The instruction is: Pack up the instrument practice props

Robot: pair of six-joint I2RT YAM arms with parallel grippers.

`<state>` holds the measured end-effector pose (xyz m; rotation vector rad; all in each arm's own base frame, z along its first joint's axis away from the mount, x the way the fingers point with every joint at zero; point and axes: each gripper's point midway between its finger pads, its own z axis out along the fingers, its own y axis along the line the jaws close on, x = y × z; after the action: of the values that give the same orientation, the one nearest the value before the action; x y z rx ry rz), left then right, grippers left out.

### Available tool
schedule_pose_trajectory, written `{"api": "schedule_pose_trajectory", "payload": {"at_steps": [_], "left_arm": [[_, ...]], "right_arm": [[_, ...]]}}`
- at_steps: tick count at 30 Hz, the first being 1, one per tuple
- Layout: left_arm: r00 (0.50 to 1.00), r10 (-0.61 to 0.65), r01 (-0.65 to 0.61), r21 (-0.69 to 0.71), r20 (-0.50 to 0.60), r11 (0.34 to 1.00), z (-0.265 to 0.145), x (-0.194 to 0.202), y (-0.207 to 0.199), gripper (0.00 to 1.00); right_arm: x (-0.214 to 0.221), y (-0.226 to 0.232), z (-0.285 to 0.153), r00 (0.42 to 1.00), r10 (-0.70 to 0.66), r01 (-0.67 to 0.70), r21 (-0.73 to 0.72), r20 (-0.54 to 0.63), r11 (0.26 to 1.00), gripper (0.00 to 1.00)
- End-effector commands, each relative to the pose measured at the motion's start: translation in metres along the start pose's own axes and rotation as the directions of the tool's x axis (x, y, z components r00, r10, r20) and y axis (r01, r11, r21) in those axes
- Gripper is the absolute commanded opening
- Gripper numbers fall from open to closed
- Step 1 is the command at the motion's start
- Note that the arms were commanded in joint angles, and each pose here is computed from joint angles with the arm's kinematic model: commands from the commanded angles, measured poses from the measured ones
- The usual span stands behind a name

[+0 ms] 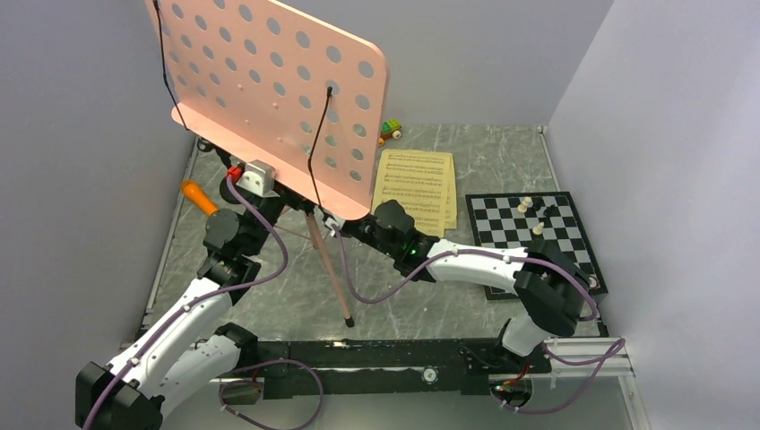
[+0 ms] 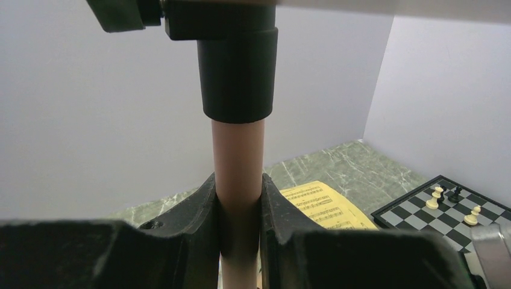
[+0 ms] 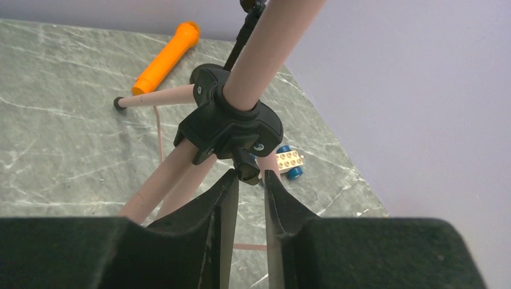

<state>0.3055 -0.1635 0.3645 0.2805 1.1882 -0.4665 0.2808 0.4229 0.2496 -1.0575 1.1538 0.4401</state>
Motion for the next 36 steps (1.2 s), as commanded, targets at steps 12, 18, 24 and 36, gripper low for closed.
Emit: {"api": "schedule_pose_trajectory", "payload": {"at_steps": [12, 18, 24, 36], "left_arm": [[0.979, -0.028, 0.039, 0.053, -0.202, 0.998, -0.008, 0.055, -0.014, 0.0], [0.978, -0.028, 0.039, 0.05, -0.207, 0.998, -0.009, 0.056, -0.013, 0.0], [0.977, -0.02, 0.032, 0.049, -0.211, 0.998, -0.01, 0.056, -0.012, 0.0], [0.974, -0.027, 0.041, 0.061, -0.223, 0.997, -0.007, 0.059, -0.015, 0.0]], "right_arm": [[-0.025, -0.016, 0.009, 0.954, -0.289, 0.278, 0.122, 0.084, 0.953, 0.01], [-0.026, -0.007, 0.013, 0.905, -0.417, 0.402, 0.158, 0.08, 0.902, 0.0], [-0.032, -0.022, 0.01, 0.917, -0.391, 0.357, 0.275, 0.079, 0.893, 0.28], [-0.04, -0.014, 0.012, 0.898, -0.43, 0.403, 0.216, 0.097, 0.889, 0.27]]}}
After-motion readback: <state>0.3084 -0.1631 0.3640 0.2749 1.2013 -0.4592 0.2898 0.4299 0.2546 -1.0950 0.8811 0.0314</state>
